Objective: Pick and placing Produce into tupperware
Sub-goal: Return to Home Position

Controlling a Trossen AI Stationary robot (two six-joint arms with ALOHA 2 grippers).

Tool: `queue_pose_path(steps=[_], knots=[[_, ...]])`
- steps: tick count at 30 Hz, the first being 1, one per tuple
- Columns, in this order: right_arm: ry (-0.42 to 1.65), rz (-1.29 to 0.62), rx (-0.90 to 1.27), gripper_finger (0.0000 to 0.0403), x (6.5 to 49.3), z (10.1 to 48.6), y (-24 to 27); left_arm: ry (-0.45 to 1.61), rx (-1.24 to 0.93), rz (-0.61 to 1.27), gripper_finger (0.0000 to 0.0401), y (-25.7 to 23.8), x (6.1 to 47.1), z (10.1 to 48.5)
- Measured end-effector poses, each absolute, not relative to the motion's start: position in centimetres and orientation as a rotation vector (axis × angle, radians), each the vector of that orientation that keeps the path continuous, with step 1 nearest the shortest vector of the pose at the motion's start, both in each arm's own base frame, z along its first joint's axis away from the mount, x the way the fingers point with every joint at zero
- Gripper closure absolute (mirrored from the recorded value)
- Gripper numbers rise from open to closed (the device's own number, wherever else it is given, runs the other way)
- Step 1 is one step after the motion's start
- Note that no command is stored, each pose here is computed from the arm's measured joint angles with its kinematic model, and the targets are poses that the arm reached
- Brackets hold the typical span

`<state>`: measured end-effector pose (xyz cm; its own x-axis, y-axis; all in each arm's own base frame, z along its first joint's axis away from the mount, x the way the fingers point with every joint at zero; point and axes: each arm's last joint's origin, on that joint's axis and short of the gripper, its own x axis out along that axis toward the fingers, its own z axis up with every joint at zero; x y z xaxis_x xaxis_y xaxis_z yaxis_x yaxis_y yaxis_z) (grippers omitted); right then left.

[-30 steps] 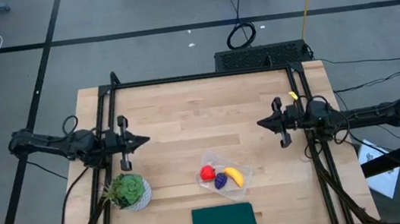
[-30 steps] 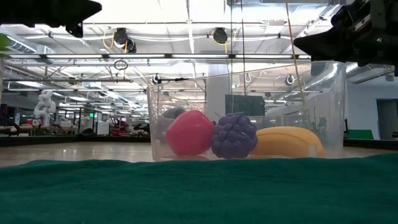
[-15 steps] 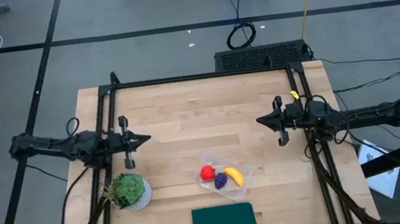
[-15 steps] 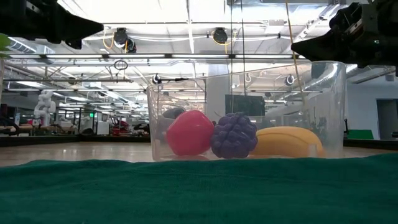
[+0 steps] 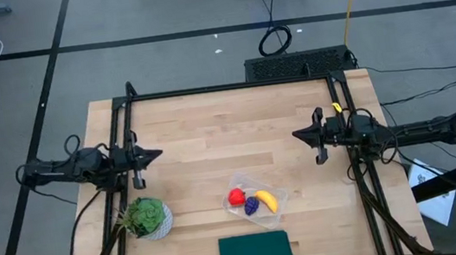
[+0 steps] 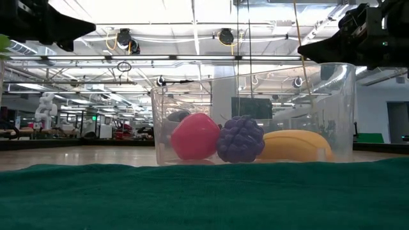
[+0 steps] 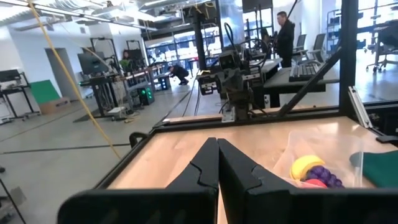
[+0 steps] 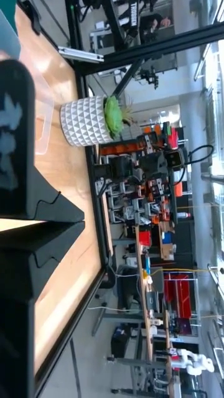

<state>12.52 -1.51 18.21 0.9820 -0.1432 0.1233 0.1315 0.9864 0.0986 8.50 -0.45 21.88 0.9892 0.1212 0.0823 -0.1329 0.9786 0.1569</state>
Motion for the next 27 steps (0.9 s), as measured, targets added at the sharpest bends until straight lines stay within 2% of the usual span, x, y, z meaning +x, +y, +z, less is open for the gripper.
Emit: queue_pose_path(steps=[8,14,21,27], knots=[[-0.204,-0.126,0.094,0.0403,12.1,18.9,-1.4,-0.04,0.161,0.112,0.0401,-0.4,8.3,21.5],[-0.264,-0.043,0.079,0.0403,11.6,19.6,-1.1,-0.041,0.179,0.104,0.0401,-0.5,8.3,21.5],[-0.269,-0.03,0.087,0.0403,11.3,19.6,-1.1,-0.018,0.184,0.091,0.0401,-0.5,8.2,21.5],[-0.276,0.096,0.064,0.0403,11.1,19.8,-0.7,0.007,0.162,0.067,0.0401,-0.6,8.2,21.2]])
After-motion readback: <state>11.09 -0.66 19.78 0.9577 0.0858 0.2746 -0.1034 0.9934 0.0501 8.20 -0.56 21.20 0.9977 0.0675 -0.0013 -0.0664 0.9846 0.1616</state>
